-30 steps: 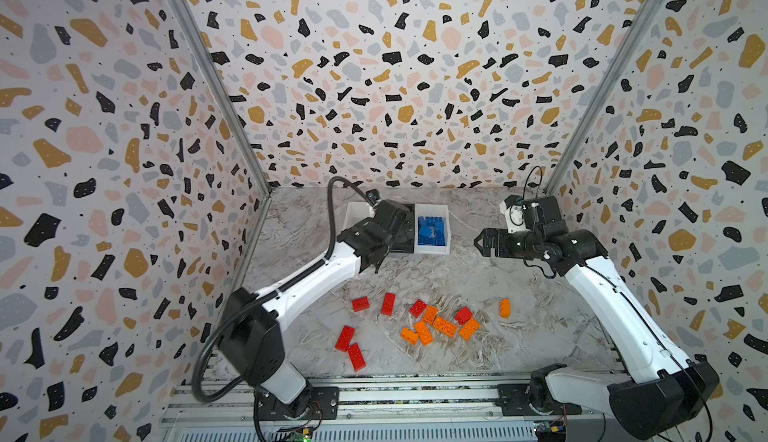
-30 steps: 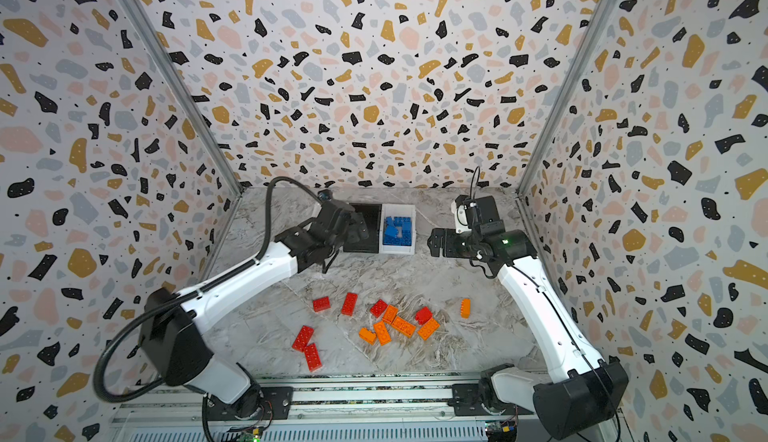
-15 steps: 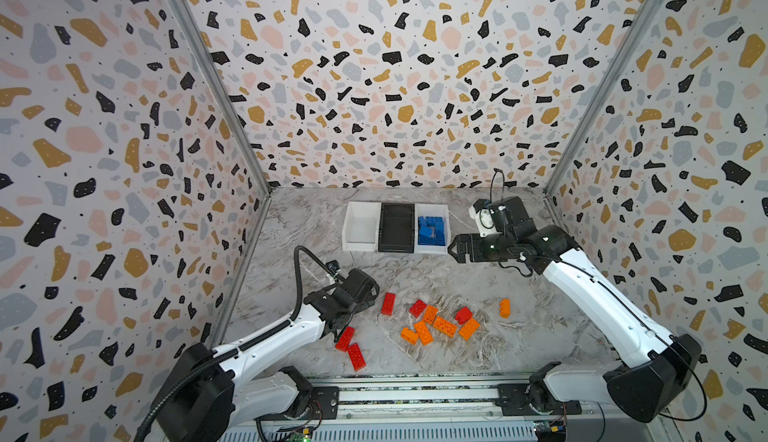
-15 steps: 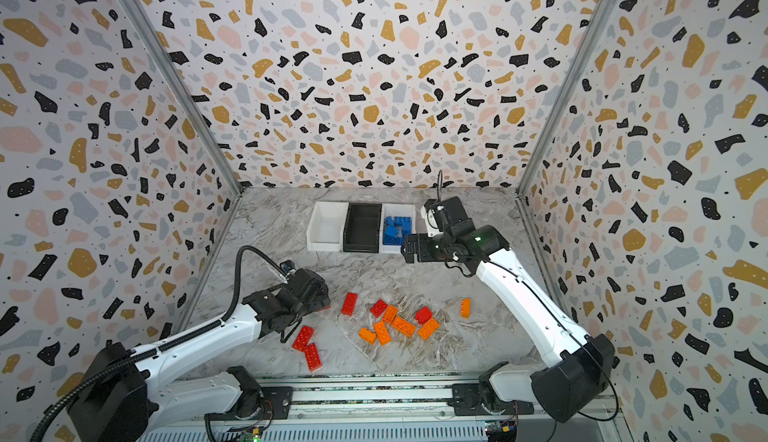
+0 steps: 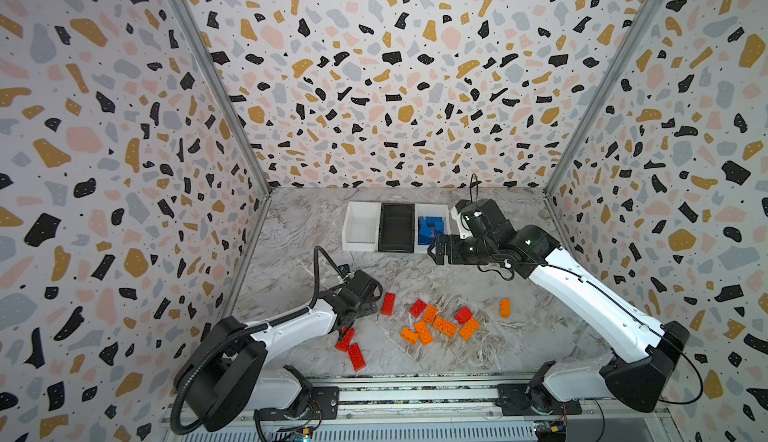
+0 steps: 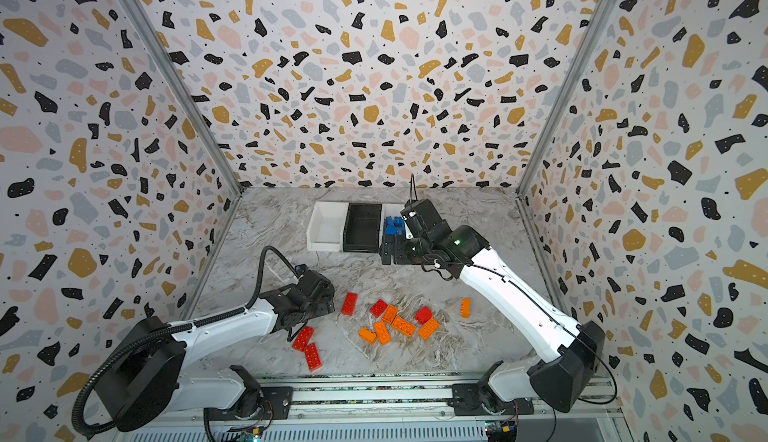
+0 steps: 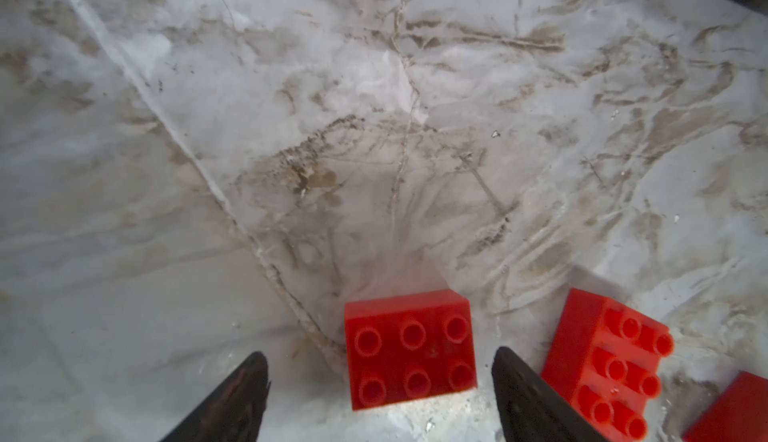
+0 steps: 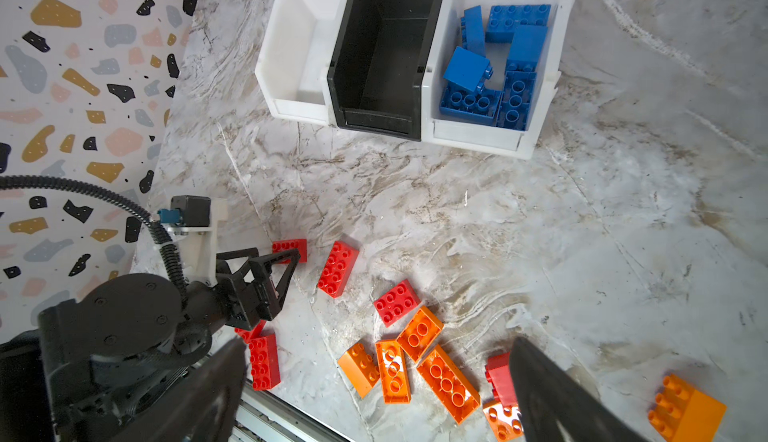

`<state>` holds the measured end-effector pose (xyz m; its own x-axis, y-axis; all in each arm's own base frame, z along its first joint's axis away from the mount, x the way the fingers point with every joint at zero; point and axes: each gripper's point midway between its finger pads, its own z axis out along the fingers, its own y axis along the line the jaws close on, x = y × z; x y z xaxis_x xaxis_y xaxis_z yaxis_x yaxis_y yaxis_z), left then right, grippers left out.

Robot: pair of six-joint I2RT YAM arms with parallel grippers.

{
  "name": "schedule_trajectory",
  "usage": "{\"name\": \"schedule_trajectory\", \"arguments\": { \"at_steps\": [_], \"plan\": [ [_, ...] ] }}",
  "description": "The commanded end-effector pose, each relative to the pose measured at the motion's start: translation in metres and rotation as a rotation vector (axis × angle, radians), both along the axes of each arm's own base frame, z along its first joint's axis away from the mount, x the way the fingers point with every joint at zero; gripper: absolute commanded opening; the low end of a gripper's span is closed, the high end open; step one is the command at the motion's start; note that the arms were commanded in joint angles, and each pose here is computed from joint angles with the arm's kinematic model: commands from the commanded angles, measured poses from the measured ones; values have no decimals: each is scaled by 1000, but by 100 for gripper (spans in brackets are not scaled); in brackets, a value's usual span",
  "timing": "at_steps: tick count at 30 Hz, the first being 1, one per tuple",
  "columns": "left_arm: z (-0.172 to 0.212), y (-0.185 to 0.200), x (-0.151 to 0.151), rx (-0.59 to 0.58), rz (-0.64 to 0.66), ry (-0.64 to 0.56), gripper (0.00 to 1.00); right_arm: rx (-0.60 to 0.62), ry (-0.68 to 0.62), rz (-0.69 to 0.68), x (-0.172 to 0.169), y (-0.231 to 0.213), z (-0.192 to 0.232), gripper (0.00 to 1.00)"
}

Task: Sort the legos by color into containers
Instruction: 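Grasp a square red brick with the left gripper while the right gripper nears the bins, then carry the red brick with the left gripper and drop it into the black bin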

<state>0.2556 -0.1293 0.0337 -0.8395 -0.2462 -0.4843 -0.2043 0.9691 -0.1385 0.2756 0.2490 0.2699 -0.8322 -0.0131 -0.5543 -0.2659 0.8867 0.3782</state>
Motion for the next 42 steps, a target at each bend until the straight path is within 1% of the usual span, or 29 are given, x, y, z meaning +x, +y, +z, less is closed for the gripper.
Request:
{"name": "schedule_trajectory", "arguments": {
  "at_steps": [1, 5, 9, 11, 16, 17, 19, 21, 24, 28, 31, 36, 39, 42],
  "plan": [
    [-4, -4, 8, 0, -34, 1, 82, 8, -9, -41, -2, -4, 14, 99],
    [-18, -7, 6, 17, -53, 47, 78, 7, -20, -46, -6, -4, 20, 99],
    [-24, -6, 4, 27, -56, 68, 70, -4, -19, -62, -8, -10, 20, 99],
    [-24, -4, 2, 32, -55, 75, 64, -11, -15, -69, -10, -13, 18, 99],
    [-19, -2, -2, 46, -55, 95, 43, -21, -13, -75, -13, -18, 13, 99],
    [-16, -1, -1, 52, -57, 94, 38, -24, -13, -74, -13, -18, 13, 99],
    [-6, -4, 7, 63, -63, 78, 33, -30, -16, -73, -11, -18, 12, 99],
    [10, -9, 21, 79, -75, 49, 30, -37, -20, -70, -9, -18, 12, 99],
    [41, -26, 52, 102, -109, -6, 29, -42, -27, -79, -7, -22, 13, 99],
    [82, -54, 109, 139, -144, -95, 29, -39, -54, -110, -8, -34, 20, 99],
    [99, -75, 154, 142, -150, -139, 30, -27, -58, -139, -10, -45, 22, 99],
    [108, -101, 214, 136, -164, -177, 30, -8, -57, -198, -18, -64, 23, 99],
    [100, -108, 238, 128, -167, -173, 31, -3, -58, -238, -23, -75, 25, 99],
    [92, -112, 255, 118, -166, -165, 33, 1, -66, -273, -27, -85, 29, 99]
  ]
}}
